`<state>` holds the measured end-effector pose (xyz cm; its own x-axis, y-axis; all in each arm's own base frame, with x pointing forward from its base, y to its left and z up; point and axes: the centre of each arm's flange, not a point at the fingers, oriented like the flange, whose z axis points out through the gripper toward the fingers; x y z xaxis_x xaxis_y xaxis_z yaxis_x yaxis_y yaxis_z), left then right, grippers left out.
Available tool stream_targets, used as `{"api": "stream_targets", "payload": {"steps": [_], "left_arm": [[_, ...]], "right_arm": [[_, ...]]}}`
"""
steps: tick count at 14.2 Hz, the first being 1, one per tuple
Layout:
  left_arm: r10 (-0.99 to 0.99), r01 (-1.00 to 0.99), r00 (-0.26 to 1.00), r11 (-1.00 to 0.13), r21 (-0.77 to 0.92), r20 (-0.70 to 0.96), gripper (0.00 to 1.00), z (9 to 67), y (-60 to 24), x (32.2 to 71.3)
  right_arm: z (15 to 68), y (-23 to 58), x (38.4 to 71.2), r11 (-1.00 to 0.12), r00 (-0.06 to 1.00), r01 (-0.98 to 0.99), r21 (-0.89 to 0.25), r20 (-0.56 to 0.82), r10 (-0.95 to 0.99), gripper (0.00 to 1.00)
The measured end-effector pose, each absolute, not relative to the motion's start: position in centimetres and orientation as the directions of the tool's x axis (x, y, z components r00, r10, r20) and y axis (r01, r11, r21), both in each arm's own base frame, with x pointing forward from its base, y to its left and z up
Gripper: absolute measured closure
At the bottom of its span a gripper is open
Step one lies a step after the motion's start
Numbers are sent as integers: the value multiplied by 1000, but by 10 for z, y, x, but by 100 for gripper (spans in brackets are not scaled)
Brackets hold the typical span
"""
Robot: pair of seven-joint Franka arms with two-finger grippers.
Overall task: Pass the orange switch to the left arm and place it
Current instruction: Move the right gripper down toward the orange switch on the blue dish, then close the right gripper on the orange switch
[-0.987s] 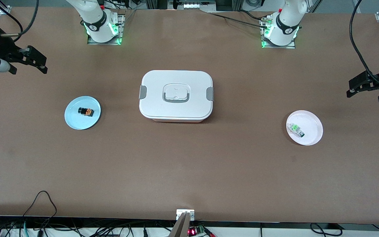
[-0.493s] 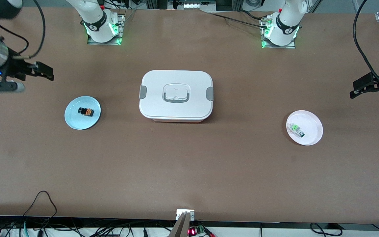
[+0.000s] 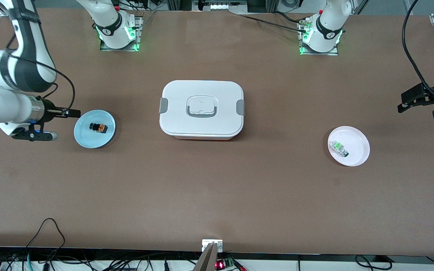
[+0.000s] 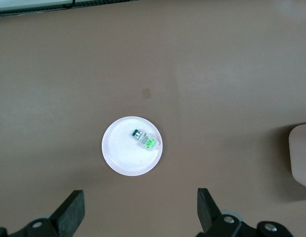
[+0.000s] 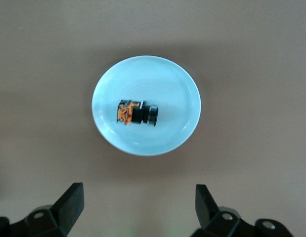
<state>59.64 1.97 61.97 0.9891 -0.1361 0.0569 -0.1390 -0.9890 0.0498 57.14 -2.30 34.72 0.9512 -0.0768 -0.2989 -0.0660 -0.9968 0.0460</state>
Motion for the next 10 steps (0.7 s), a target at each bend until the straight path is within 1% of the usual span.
{"api": "stream_targets", "payload": {"steps": [2,4,10], "left_arm": [[-138,-141,989,-989,50,57,0,620,18,596],[-138,-141,989,-989,50,57,0,620,18,597],[-156,-157,987,-987,29,43,0,619,12,596]], "right_arm": [[304,-23,555,-997,958,-65,41,-277,-74,0],[271,-21,544,-997,964,-61,36,-258,-69,0],[193,-18,541,-998,971,-57,21,-232,-60,0]]}}
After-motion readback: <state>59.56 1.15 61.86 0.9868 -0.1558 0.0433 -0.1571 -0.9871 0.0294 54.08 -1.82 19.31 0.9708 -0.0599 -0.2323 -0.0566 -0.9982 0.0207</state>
